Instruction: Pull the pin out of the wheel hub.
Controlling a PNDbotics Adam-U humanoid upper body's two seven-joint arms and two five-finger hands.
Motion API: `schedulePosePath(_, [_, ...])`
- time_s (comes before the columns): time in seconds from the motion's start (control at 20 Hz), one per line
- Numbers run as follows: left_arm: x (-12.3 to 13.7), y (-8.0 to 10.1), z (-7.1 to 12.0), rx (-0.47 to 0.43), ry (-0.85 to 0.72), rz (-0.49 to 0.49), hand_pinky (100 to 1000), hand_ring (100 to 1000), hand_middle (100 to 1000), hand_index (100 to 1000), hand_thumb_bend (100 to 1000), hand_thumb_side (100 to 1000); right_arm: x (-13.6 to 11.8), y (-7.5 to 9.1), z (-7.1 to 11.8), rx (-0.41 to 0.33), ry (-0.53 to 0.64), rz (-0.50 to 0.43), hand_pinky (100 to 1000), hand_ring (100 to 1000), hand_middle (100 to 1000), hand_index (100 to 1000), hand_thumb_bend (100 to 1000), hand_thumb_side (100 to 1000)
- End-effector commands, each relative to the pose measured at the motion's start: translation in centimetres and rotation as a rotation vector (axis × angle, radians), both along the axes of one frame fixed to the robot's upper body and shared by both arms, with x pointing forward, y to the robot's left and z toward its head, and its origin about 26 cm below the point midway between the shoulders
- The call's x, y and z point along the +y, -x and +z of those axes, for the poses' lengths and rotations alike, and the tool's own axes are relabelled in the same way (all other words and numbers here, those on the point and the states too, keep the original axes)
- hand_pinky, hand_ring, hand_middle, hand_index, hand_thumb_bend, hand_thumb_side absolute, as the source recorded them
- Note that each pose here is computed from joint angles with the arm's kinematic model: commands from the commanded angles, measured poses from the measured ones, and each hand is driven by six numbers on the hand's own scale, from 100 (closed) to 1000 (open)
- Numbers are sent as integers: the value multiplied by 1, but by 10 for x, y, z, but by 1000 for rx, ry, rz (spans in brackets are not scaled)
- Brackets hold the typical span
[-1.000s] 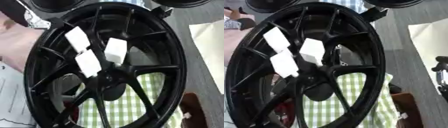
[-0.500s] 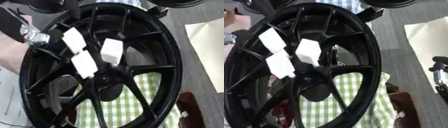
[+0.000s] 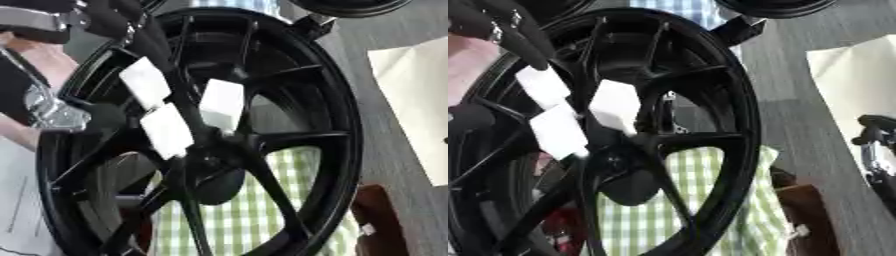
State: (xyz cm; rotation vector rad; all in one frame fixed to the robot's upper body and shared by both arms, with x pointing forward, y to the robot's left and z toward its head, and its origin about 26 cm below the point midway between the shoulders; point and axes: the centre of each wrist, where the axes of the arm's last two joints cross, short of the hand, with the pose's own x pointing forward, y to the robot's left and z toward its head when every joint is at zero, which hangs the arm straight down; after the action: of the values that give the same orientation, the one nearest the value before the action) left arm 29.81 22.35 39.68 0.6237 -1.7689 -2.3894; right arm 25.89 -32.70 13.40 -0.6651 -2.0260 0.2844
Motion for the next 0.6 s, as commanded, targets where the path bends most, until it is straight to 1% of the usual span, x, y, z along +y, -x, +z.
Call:
schedulePosePath(0.05, [7, 5, 11, -71, -129, -1, 913, 857, 773, 862, 365, 587, -1, 1, 5, -10, 27, 6, 882, 647, 776, 755, 100, 777])
schedulePosePath(0.3, [9, -6, 12, -78, -122, 35, 909, 852, 758, 856, 355, 471, 1, 1, 4, -5, 23, 4, 881, 646, 776, 755, 100, 780])
schedulePosePath(0.45, [9, -13, 10, -68, -119, 45, 907, 850, 756, 852, 338, 442, 2, 1, 4, -2, 21, 4, 881, 646, 776, 755, 100, 783])
schedulePosePath(0.6, [10, -19, 9, -63, -117, 54, 905, 849, 761, 853, 351, 406, 2, 1, 3, 0, 19, 4, 882, 646, 776, 755, 100, 784])
